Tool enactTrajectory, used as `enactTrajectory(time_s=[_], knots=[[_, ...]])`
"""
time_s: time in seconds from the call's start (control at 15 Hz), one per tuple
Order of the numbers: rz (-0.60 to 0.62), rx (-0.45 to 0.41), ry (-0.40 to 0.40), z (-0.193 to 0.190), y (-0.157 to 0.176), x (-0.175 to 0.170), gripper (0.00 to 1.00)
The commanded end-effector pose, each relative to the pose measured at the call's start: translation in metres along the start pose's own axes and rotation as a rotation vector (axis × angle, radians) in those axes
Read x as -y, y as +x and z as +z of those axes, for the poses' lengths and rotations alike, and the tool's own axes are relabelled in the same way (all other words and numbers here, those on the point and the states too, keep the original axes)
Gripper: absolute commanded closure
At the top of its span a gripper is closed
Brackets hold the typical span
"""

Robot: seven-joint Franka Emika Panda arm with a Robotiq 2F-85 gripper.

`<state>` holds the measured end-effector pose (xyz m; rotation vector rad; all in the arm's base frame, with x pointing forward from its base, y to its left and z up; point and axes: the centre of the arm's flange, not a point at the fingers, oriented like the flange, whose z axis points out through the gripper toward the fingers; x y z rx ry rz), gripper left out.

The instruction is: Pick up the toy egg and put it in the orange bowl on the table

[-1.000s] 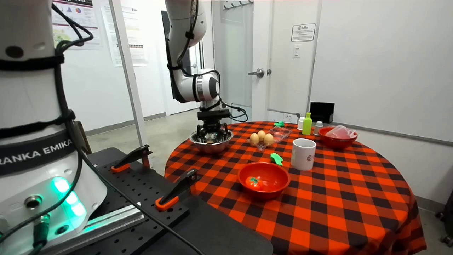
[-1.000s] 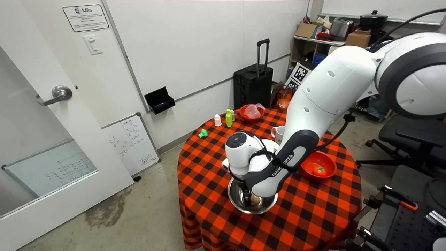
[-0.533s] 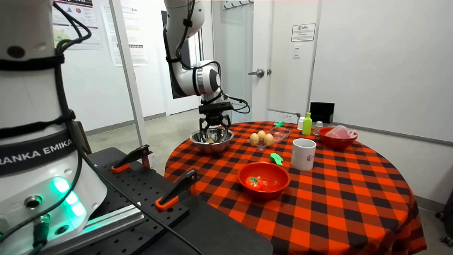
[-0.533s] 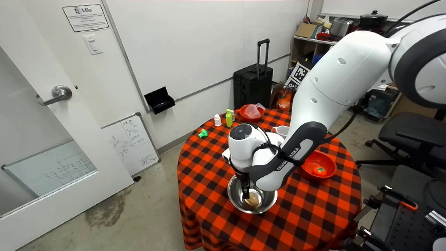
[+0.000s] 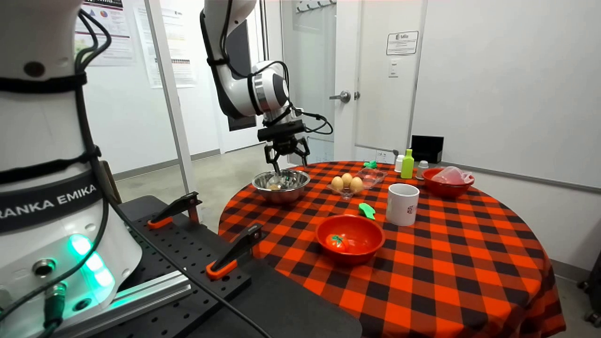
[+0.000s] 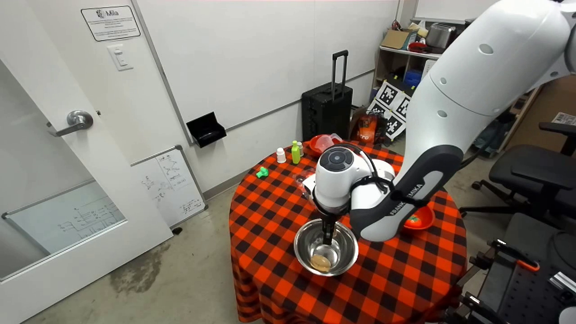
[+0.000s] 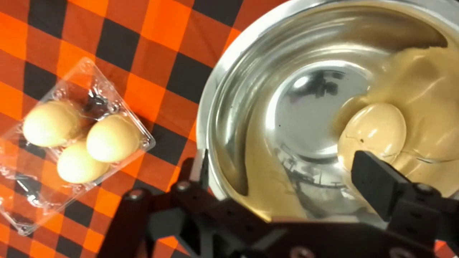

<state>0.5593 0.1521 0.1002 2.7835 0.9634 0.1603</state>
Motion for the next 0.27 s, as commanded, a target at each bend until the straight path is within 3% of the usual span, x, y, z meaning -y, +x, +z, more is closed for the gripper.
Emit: enactTrajectory(time_s=[0.0,0.2], knots=[[0.007,0.000,-0.001,-0.0027,-0.0037,0.0006,0.00],[0.011,0.002,-0.001,-0.0051,-0.0070,0.0015,0.00]])
